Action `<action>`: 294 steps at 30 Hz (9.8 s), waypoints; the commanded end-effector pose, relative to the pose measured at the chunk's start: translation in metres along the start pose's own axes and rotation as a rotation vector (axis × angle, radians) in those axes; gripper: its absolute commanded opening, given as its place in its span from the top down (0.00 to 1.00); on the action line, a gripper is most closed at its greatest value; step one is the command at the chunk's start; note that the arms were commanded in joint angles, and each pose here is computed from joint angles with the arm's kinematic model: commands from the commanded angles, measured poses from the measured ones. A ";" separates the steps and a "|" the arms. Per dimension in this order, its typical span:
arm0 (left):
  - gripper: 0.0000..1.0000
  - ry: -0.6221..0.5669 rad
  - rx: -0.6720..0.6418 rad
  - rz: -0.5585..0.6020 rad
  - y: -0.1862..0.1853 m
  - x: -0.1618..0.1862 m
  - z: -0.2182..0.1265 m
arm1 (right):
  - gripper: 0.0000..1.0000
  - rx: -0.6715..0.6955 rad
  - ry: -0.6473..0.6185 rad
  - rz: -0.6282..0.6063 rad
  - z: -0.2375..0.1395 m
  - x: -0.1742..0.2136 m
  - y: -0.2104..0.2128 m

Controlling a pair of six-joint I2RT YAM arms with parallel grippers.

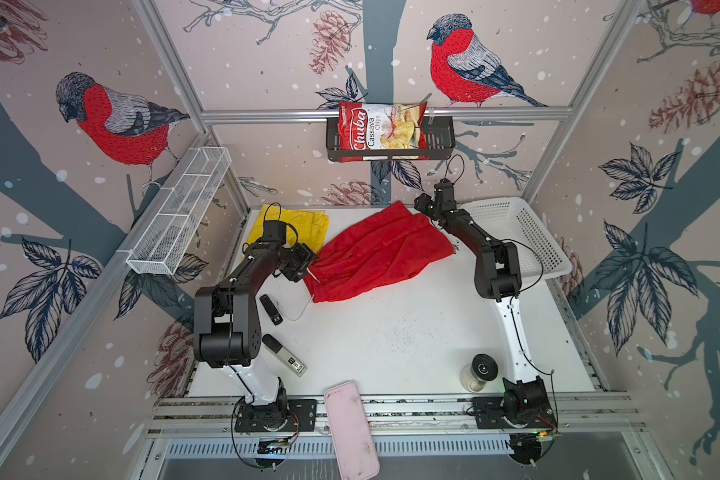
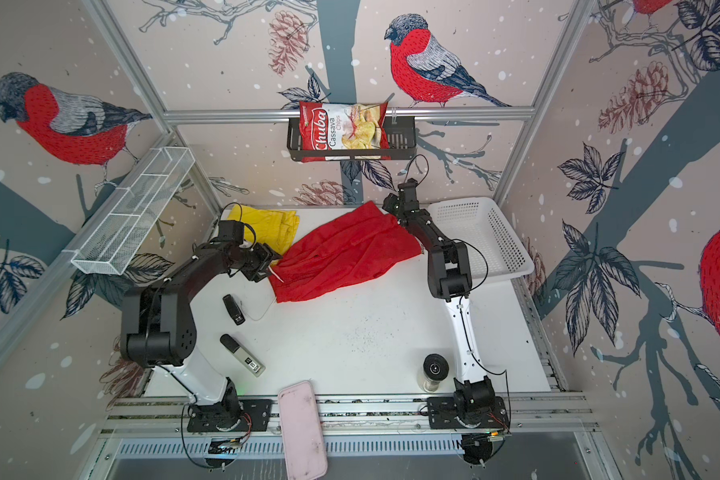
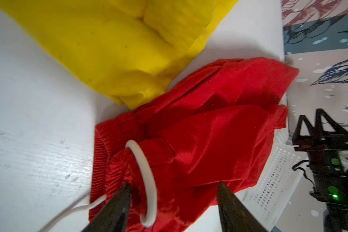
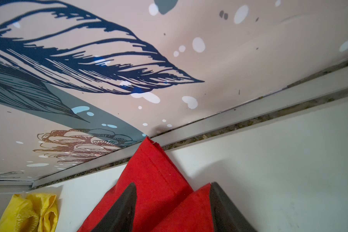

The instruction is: Fold and stack the shorts

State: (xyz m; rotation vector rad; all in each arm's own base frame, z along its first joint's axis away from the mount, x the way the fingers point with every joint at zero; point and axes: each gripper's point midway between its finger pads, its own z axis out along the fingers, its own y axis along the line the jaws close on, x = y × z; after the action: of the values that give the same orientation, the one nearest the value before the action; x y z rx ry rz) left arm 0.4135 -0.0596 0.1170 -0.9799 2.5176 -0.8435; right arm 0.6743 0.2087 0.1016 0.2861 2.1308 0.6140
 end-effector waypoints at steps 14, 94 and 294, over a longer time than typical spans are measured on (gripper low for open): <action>0.39 -0.032 -0.132 0.286 -0.002 0.047 -0.011 | 0.37 0.336 0.166 -0.188 -0.103 0.098 -0.049; 1.00 0.154 -0.129 0.513 -0.115 0.083 0.142 | 0.78 0.316 0.162 -0.027 -0.159 0.042 -0.099; 0.16 -0.236 0.076 0.105 0.094 0.067 -0.045 | 0.07 0.040 0.391 -0.823 -0.178 0.401 0.203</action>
State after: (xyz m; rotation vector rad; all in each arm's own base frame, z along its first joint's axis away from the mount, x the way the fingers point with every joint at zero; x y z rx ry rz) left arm 0.2940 -0.0283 0.0887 -0.8943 2.2887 -0.7157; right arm 0.2984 0.5027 0.0267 -0.7178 2.2997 0.1399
